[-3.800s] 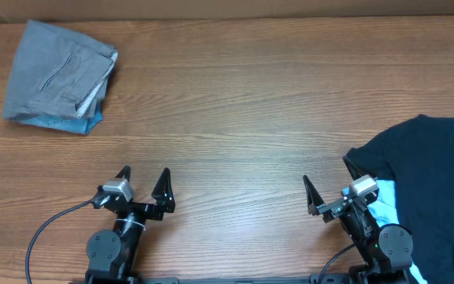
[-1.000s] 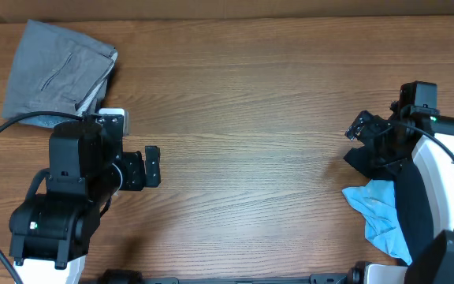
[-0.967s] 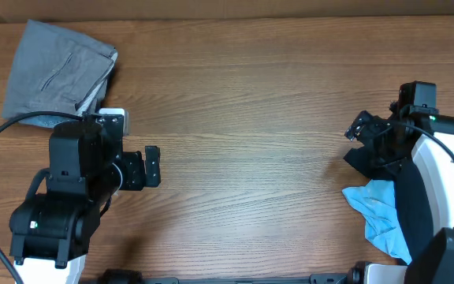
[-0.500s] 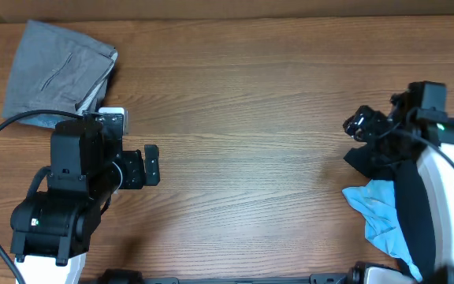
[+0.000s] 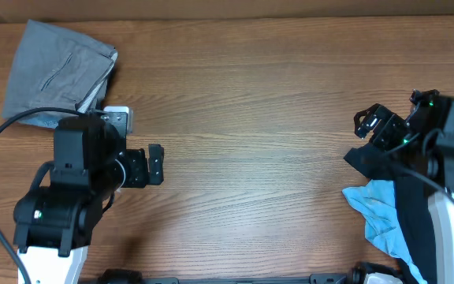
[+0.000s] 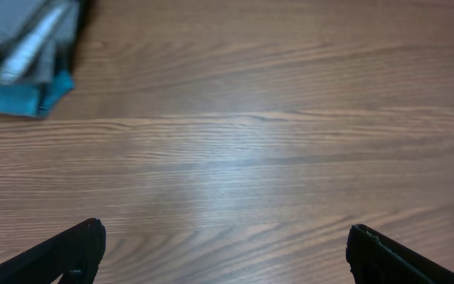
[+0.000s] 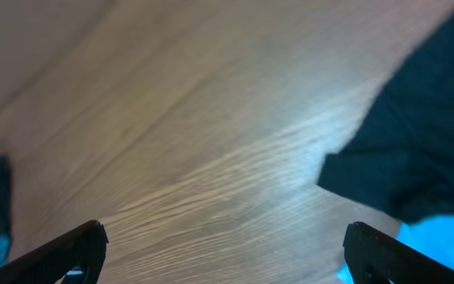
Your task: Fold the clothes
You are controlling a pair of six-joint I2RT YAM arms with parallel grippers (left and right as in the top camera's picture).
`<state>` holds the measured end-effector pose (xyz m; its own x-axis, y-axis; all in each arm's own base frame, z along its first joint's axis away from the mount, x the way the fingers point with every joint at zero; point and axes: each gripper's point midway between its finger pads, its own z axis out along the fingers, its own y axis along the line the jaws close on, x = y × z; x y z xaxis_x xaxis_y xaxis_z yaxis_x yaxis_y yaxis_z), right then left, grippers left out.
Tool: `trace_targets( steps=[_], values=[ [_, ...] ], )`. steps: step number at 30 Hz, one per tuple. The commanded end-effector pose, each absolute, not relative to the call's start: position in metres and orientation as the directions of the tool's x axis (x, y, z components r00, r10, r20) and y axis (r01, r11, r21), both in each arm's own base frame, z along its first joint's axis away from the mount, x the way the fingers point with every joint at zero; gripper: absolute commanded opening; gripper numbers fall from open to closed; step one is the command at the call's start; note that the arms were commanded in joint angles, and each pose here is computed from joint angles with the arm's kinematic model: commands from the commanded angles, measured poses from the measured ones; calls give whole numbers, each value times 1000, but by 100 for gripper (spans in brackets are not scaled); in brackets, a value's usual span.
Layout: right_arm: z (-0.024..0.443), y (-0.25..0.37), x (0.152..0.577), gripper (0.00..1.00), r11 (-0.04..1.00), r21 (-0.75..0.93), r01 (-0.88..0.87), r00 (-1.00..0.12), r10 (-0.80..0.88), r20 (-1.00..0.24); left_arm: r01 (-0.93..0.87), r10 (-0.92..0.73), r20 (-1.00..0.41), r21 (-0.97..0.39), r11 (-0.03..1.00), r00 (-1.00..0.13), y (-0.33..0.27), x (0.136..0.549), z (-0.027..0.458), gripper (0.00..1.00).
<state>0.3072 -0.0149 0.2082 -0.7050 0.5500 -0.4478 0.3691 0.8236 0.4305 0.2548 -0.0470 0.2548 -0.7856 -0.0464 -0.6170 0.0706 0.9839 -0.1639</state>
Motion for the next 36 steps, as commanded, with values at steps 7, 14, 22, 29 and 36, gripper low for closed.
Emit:
trace_targets(
  steps=[7,14,22,29,36],
  values=[
    [94,-52,335,88,730,221,647,-697,683,-218,108,-29,-456,-270,957,-889,-72,261,222,100],
    [36,-59,337,82,720,123,683,-710,694,-125,98,-23,-416,-267,959,-909,-72,262,212,100],
    [5,-71,324,56,665,6,747,-662,745,-84,99,-23,-419,-268,958,-908,-72,262,213,100],
    [34,-74,339,4,668,45,743,-657,741,-137,99,-23,-421,-268,958,-907,-72,263,213,100],
    [120,-90,356,6,663,93,743,-612,728,-308,99,-23,-420,-268,958,-907,-72,262,213,100]
  ],
)
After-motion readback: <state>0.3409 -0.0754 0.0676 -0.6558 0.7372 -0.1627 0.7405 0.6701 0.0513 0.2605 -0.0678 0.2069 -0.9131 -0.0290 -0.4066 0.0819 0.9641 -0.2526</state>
